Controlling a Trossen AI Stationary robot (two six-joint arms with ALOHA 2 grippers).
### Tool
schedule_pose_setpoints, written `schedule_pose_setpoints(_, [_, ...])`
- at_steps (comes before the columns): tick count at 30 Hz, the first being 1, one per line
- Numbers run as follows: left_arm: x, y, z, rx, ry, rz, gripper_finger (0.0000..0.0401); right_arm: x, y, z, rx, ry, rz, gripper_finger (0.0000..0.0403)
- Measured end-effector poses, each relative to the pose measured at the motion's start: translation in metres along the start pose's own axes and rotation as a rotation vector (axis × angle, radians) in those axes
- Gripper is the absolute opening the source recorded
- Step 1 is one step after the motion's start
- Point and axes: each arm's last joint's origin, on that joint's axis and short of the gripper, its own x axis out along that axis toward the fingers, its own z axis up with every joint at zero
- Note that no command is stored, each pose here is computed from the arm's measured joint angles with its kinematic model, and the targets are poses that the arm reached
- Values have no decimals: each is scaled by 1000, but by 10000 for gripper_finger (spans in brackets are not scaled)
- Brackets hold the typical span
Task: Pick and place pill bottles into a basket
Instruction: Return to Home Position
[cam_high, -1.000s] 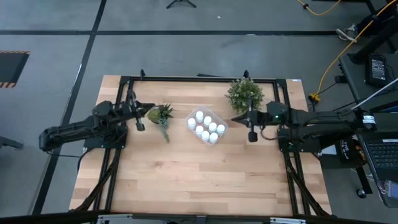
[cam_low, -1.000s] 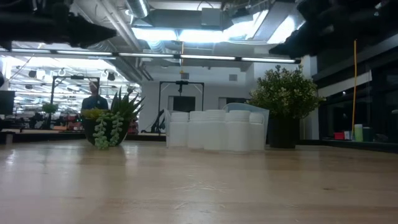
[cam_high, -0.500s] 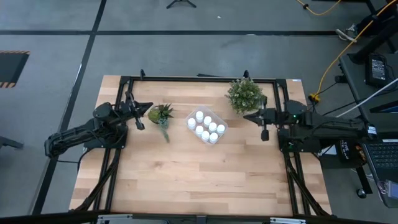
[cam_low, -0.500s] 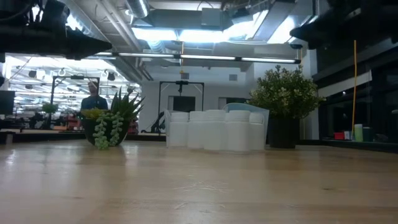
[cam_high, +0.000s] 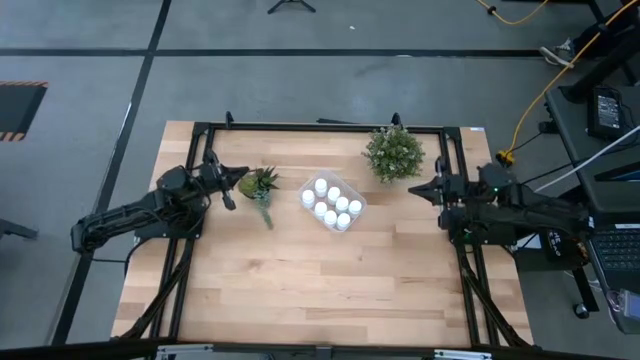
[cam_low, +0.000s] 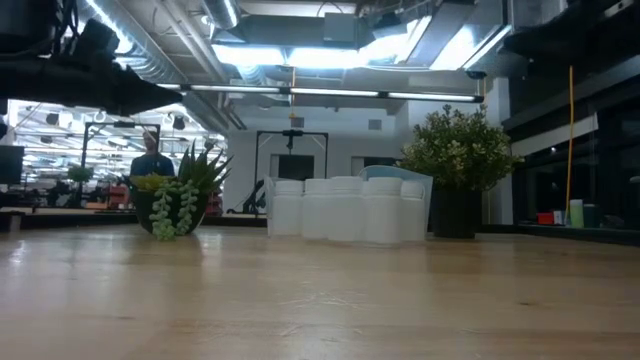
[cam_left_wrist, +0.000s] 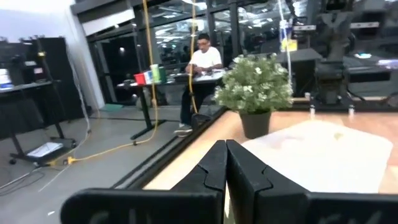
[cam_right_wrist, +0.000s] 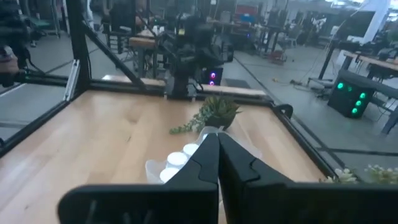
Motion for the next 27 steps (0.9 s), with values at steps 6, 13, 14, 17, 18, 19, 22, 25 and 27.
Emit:
schedule_pose_setpoints(6, [0,1,4,10,-39,21,3,3,4,-21,27,-2,39,0])
schedule_pose_setpoints(13, [0,2,1,-7,-7,76,3,9,7,-51,20,-29,55,0])
schedule_pose_setpoints(14, [0,3,1,-7,-4,85,3,10,7,-53,17,-43,54,0])
schedule_pose_setpoints(17, [0,3,0,-7,10,88,3,11,9,-61,5,-64,69,0])
schedule_pose_setpoints(18, [0,3,0,-7,8,87,3,12,9,-64,-6,-63,71,0])
schedule_pose_setpoints(19, [0,3,0,-7,9,87,4,12,10,-67,-14,-68,72,0])
schedule_pose_setpoints(22, [0,2,0,-33,7,86,4,14,10,-74,-24,-94,76,0])
schedule_pose_setpoints(25, [0,2,0,-48,7,86,4,15,11,-78,-19,-84,91,0])
schedule_pose_setpoints(27, [0,2,0,-49,7,86,4,15,11,-77,-11,-95,100,0])
